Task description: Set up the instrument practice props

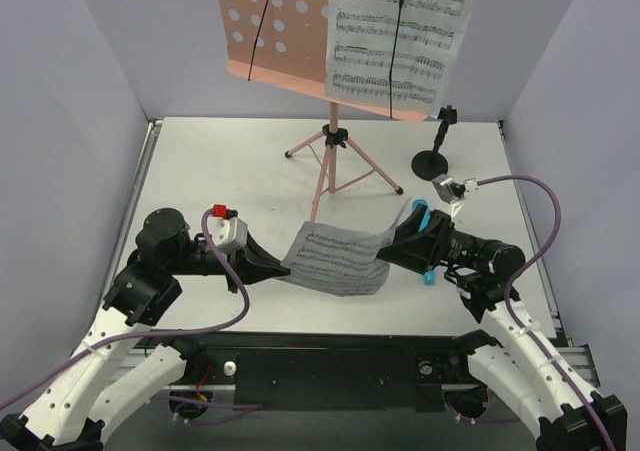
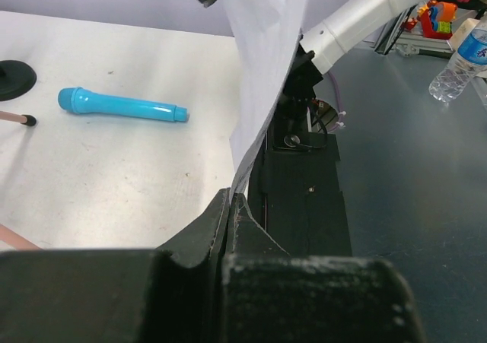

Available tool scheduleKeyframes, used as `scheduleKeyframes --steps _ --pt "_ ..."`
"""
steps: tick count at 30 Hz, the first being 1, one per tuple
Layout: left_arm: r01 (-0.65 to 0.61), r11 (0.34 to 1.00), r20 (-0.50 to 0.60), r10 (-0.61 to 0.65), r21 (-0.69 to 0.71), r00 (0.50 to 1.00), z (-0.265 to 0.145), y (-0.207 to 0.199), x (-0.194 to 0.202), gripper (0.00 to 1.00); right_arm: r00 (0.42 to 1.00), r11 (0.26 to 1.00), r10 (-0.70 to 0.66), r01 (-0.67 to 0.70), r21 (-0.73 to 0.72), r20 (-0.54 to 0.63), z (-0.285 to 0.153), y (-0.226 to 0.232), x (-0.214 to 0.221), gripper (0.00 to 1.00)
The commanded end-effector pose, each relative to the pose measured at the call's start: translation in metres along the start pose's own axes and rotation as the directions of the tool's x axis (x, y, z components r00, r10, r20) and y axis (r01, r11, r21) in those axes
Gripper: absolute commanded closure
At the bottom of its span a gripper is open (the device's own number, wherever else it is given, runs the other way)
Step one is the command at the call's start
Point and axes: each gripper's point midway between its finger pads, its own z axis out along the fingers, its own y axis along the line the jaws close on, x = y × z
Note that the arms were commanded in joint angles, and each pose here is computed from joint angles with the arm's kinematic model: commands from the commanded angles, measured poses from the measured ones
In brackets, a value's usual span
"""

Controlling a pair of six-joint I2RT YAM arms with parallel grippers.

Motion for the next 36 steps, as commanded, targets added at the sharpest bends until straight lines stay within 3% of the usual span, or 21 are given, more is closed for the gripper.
scheduleKeyframes --steps 1,13,17,20,26,27,28,31,32,36 --pt "-0.060 0.998 0.044 0.060 0.011 0.997 -0.003 -0.004 -0.018 1.00 0.976 0.977 -0.212 0.211 -0.027 -0.050 -0.005 0.022 0.006 0.51" --pt "-0.030 1.000 0.072 0.030 -0.001 0.997 -0.002 0.002 -0.023 1.00 0.963 0.966 -0.255 0.257 0.002 -0.087 -0.011 0.022 0.015 0.50" --pt "-0.025 1.000 0.085 0.025 -0.001 0.996 -0.001 0.003 -0.024 1.00 0.960 0.962 -0.271 0.272 0.008 -0.077 -0.011 0.023 0.013 0.62" --pt "-0.009 1.000 0.088 0.009 0.002 0.996 0.001 0.005 -0.022 1.00 0.957 0.958 -0.283 0.285 0.025 -0.054 -0.010 0.021 0.009 0.82" --pt "0.010 1.000 0.099 -0.012 0.024 0.995 0.004 0.004 -0.021 0.98 0.949 0.947 -0.315 0.314 0.062 0.010 -0.007 0.019 -0.005 1.00" --pt "0.009 1.000 0.102 -0.012 0.023 0.995 0.004 0.005 -0.022 0.93 0.947 0.946 -0.321 0.319 0.063 0.015 -0.007 0.019 -0.006 1.00" --pt "0.015 1.000 0.101 -0.017 0.022 0.995 0.004 0.005 -0.021 0.79 0.945 0.944 -0.326 0.324 0.064 0.014 -0.006 0.018 -0.006 1.00" --pt "-0.022 0.999 0.147 0.017 0.033 0.989 0.003 0.001 -0.033 0.54 0.940 0.938 -0.341 0.341 0.054 -0.011 -0.006 0.023 -0.005 1.00" --pt "0.000 0.999 0.153 -0.006 0.043 0.988 0.003 -0.001 -0.034 0.32 0.938 0.937 -0.346 0.347 0.049 -0.027 -0.006 0.024 -0.003 1.00" --pt "0.016 0.997 0.234 -0.033 0.075 0.972 0.004 -0.007 -0.049 0.23 0.928 0.929 -0.368 0.369 0.018 -0.051 -0.007 0.036 0.002 1.00"
